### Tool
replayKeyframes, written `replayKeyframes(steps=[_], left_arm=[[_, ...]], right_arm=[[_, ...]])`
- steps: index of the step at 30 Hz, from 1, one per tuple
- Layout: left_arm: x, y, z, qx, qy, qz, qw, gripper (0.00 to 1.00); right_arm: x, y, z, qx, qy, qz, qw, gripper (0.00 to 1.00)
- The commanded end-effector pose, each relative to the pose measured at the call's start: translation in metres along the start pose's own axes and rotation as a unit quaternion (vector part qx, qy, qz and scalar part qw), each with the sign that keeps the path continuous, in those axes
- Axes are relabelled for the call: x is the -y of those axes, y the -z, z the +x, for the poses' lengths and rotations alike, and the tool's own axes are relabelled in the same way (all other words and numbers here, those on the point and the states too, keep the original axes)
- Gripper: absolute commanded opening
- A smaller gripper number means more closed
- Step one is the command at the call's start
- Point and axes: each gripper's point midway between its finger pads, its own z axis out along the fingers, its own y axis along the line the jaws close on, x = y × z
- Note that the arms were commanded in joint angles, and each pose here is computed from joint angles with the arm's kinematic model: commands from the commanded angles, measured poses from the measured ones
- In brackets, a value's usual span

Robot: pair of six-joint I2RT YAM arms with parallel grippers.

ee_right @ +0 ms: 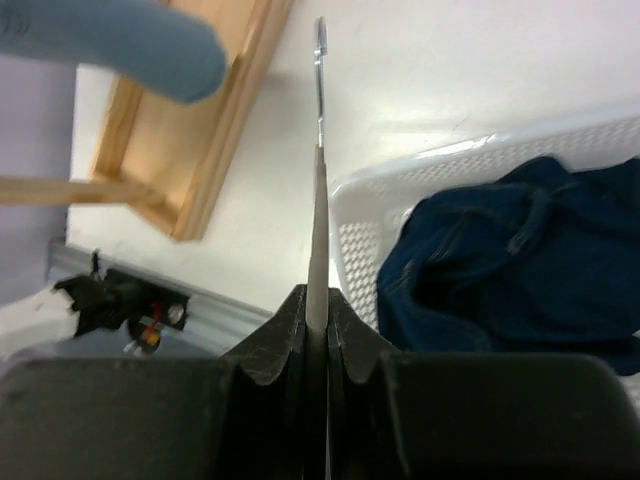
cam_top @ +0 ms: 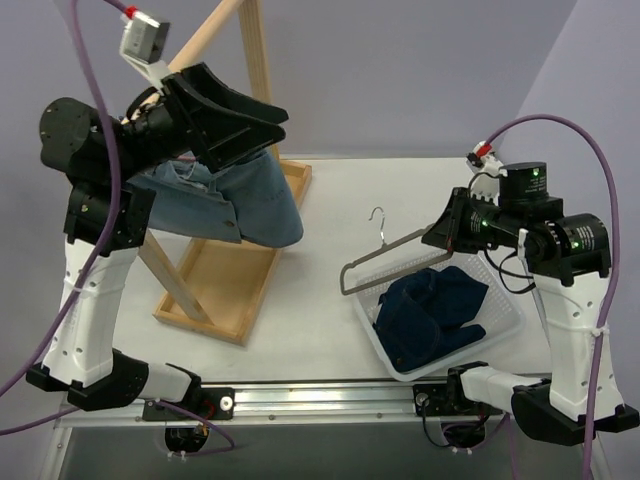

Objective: Remove the skirt from the hanger

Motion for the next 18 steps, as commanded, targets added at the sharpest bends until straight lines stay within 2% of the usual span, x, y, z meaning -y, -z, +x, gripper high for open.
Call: replayKeyframes(steps=[1, 2, 3, 5, 6, 9, 10, 12, 13, 15, 17, 18], left_arm=[[0.047, 0.019, -0.041, 0.092, -0.098, -0.020, 0.991, 0.94], [0.054, 0.022, -0.047, 0.105, -0.111, -0.023, 0.988, 0.94], [0.047, 0.027, -0.053, 0.123, -0.121, -0.058, 0.983, 0.94], [0.046, 0.038, -0.064, 0.153, -0.139, -0.103, 0.973, 0.94], [0.036, 0.054, -0.074, 0.184, -0.156, -0.163, 0.957, 0.94], [0.036, 0.090, -0.084, 0.234, -0.190, -0.240, 0.923, 0.94], [0.031, 0.106, -0.095, 0.271, -0.192, -0.278, 0.901, 0.94], [0.038, 0.127, -0.097, 0.300, -0.212, -0.298, 0.881, 0.94], [0.033, 0.143, -0.103, 0.329, -0.207, -0.331, 0.860, 0.94], [0.028, 0.168, -0.101, 0.346, -0.193, -0.379, 0.836, 0.94], [0.023, 0.185, -0.102, 0.361, -0.190, -0.416, 0.813, 0.94], [0.019, 0.194, -0.097, 0.357, -0.183, -0.436, 0.805, 0.94]], right_arm=[[0.026, -0.007, -0.048, 0.100, 0.052, 0.075, 0.991, 0.00], [0.026, -0.009, -0.056, 0.120, 0.058, 0.072, 0.988, 0.00], [0.024, -0.015, -0.071, 0.152, 0.065, 0.066, 0.984, 0.00], [0.016, -0.022, -0.085, 0.172, 0.076, 0.042, 0.981, 0.00], [0.010, -0.025, -0.092, 0.185, 0.079, 0.028, 0.979, 0.00], [-0.021, -0.023, -0.131, 0.275, 0.099, -0.046, 0.955, 0.00], [-0.024, -0.029, -0.132, 0.278, 0.103, -0.058, 0.953, 0.00], [-0.043, -0.029, -0.152, 0.312, 0.125, -0.094, 0.937, 0.00], [-0.051, -0.030, -0.159, 0.321, 0.133, -0.108, 0.932, 0.00], [-0.072, -0.023, -0.183, 0.364, 0.149, -0.146, 0.908, 0.00], [-0.089, -0.026, -0.197, 0.379, 0.162, -0.184, 0.893, 0.00], [-0.105, -0.013, -0.209, 0.410, 0.172, -0.217, 0.869, 0.00]])
